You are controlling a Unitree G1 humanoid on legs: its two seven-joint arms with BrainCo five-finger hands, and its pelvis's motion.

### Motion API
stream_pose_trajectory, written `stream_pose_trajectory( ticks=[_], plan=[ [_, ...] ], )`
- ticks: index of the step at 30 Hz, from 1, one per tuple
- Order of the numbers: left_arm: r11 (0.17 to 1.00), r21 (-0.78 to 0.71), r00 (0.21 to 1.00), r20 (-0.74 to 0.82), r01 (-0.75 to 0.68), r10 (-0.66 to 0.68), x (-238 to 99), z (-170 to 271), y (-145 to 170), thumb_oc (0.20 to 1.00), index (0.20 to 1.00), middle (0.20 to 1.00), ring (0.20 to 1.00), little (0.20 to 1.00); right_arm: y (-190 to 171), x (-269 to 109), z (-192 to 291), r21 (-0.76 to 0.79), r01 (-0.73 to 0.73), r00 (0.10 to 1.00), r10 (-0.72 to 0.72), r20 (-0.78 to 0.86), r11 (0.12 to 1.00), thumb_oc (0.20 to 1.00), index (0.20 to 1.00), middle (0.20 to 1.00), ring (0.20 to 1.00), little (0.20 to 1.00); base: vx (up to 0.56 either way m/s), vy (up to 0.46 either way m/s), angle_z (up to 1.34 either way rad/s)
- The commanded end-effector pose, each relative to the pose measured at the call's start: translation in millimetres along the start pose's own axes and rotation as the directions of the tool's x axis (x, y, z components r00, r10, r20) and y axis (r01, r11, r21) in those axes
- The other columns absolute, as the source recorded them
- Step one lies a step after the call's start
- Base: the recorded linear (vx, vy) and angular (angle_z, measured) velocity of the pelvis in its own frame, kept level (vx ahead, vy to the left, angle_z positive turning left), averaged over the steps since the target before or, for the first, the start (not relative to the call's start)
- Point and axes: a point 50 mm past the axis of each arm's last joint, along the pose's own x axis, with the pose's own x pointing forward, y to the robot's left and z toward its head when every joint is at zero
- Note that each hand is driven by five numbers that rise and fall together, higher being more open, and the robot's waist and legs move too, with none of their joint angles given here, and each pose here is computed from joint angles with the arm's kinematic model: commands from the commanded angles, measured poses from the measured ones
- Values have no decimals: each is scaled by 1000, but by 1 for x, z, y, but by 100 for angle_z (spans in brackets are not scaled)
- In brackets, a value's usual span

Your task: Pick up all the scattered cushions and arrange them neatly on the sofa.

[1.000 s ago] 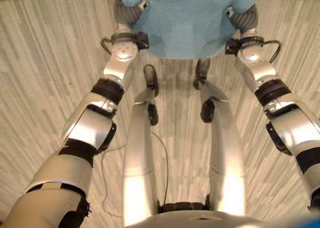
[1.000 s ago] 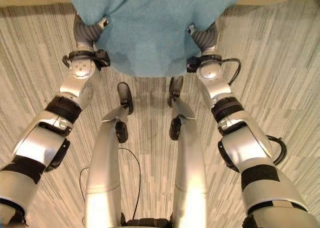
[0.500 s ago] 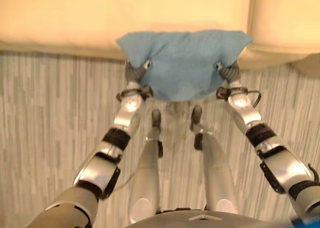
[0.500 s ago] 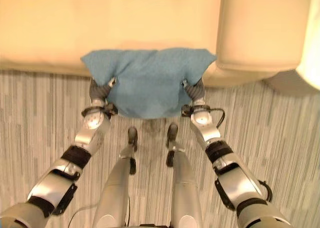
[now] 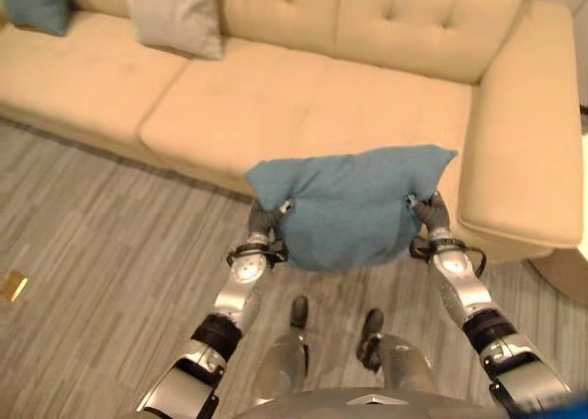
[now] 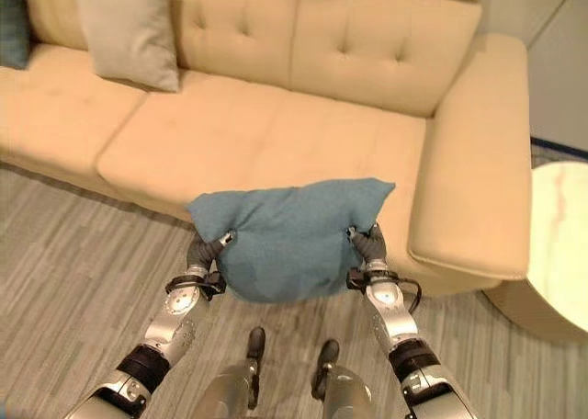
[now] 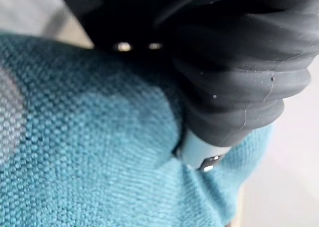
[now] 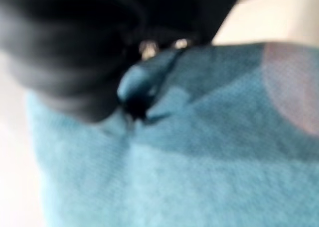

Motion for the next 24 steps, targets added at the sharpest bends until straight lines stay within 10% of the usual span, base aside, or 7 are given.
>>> stream_pose_trajectory(
  ticks=[1,24],
  plan=[
    [986,-7,972,171,166,-162,3,32,-25,200,200,200,200,200,36,1,34,54,-171,970,158,185,984,200,200,200,200,200,235,276,-13],
    [979,-13,965,174,202,-197,5,34,-29,200,200,200,200,200,29,4,49,32,-162,960,150,236,986,200,200,200,200,200,135,65,6]
  ],
)
